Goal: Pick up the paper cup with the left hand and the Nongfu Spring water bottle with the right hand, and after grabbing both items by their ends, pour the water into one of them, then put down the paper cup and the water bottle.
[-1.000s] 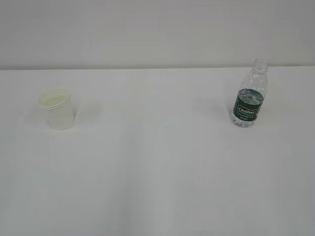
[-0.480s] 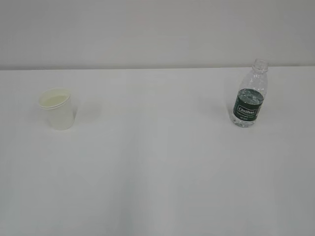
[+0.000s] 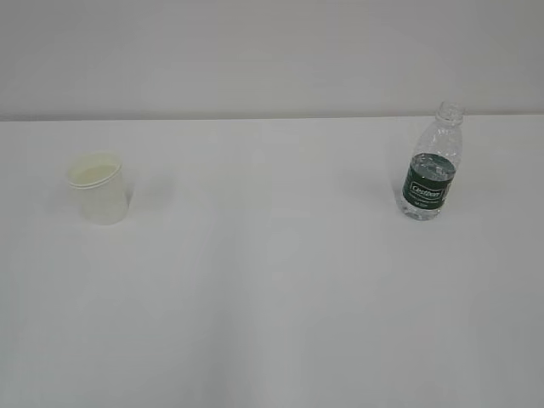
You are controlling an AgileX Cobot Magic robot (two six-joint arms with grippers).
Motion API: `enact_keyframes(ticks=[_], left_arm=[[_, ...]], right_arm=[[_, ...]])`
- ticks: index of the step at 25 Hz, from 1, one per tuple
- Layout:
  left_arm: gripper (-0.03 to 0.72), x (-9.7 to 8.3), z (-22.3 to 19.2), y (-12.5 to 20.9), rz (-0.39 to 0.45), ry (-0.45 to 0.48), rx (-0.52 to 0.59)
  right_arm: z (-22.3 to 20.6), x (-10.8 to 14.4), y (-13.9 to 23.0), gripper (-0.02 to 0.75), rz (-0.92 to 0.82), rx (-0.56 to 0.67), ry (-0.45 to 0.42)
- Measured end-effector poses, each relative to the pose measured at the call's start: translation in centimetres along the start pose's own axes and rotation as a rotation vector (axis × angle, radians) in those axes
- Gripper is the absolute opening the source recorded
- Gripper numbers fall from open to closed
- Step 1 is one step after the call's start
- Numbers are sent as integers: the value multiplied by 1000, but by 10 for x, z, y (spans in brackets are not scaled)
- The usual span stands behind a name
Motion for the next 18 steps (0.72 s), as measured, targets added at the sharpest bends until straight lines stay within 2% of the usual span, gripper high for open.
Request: enact_keyframes(ticks=[18], left_arm=[[505, 0, 0, 0, 0, 0, 0]], right_arm=[[0, 0, 0, 589, -2, 0, 0]])
Point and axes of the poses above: a point on each arm's last joint axis where the gripper is mounted, z pointing back along that axis away from the gripper, x along the wrist's bending axis when the last joint is at zero, y = z × x, the point moved 6 cm from there along -z, pointing out along that axis toward the gripper, and after that the axes turned 1 degree about z, right-handed, at the moved point
